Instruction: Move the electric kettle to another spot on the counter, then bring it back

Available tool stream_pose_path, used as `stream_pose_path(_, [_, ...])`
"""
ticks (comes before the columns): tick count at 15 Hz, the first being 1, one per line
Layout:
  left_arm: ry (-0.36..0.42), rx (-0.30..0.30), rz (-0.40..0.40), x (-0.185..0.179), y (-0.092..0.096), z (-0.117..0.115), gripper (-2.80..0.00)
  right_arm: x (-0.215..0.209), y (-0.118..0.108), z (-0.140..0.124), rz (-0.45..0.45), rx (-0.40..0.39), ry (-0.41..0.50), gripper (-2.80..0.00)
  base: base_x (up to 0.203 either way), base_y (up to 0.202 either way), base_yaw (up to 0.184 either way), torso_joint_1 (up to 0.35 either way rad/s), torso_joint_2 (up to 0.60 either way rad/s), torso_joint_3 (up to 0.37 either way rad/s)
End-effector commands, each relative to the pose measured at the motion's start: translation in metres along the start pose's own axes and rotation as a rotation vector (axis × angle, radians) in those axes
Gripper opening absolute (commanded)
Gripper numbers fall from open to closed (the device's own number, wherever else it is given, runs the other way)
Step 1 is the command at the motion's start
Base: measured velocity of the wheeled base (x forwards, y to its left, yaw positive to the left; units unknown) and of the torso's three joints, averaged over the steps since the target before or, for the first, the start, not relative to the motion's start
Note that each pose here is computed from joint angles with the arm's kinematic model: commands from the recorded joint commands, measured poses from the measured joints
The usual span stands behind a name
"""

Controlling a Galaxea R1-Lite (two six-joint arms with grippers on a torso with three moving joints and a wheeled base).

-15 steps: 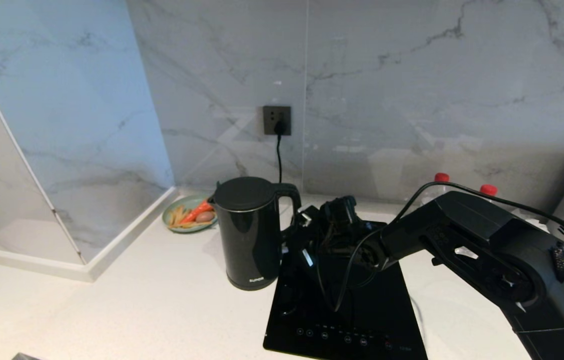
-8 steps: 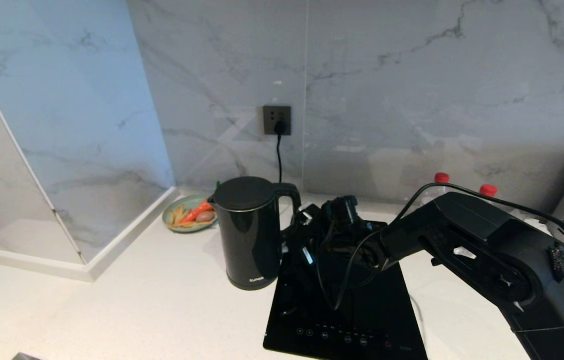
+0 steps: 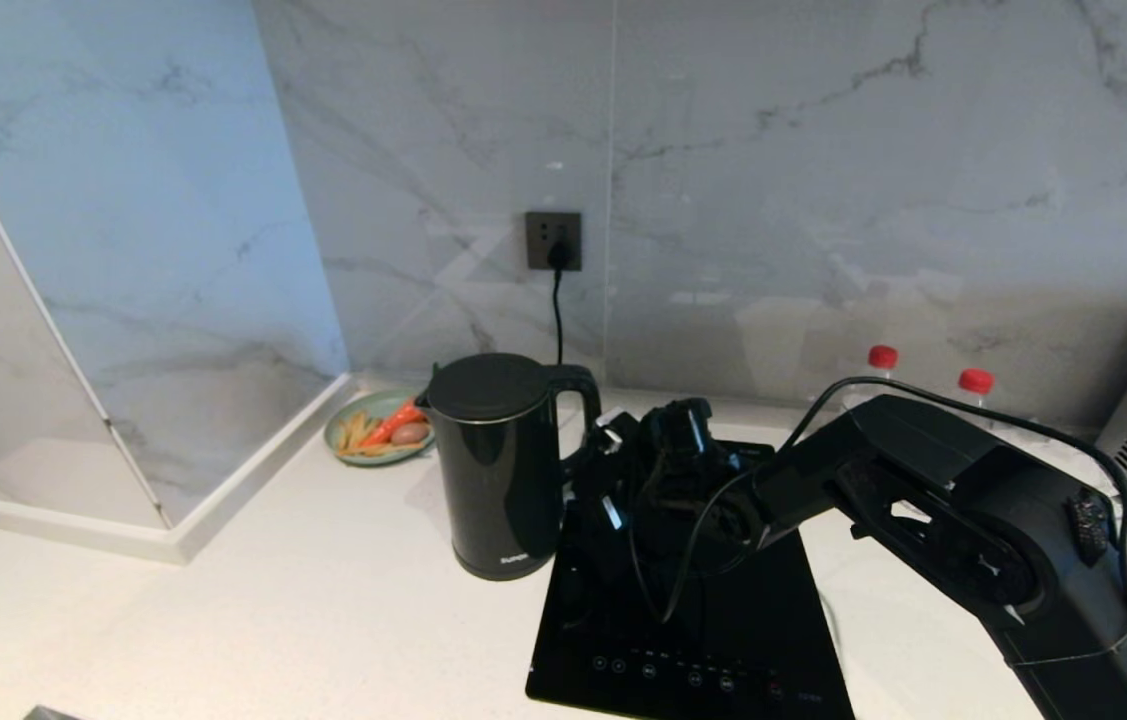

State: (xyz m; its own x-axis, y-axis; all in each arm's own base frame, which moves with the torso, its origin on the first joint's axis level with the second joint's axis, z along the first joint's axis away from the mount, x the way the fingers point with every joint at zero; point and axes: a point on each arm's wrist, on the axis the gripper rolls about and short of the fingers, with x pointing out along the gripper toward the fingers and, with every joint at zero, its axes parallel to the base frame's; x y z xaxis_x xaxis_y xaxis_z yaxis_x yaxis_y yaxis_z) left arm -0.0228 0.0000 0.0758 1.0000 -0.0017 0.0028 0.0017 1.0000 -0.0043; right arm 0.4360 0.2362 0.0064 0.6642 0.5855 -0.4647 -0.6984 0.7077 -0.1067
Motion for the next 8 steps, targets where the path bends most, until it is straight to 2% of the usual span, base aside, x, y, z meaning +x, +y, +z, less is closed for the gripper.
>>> stream_pose_path(1, [0.001,0.0,0.0,0.0,0.0,-0.001,-2.8,0.0,0.001,-0.003,0.004,-0.003,0.007,0.0,0.0,0.0,0.0,0.0,0.0,0.0])
stream_pose_path(5, [0.001,0.0,0.0,0.0,0.0,-0.001,-2.8,-0.015,0.004,-0.015,0.019,-0.013,0.049,0.0,0.0,0.0,0.0,0.0,0.0,0.0])
stream_pose_path(8, [0.001,0.0,0.0,0.0,0.0,-0.001,-2.8,-0.012,0.002,-0.019,-0.035,-0.044,-0.102,0.0,0.0,0.0,0.0,0.0,0.0,0.0])
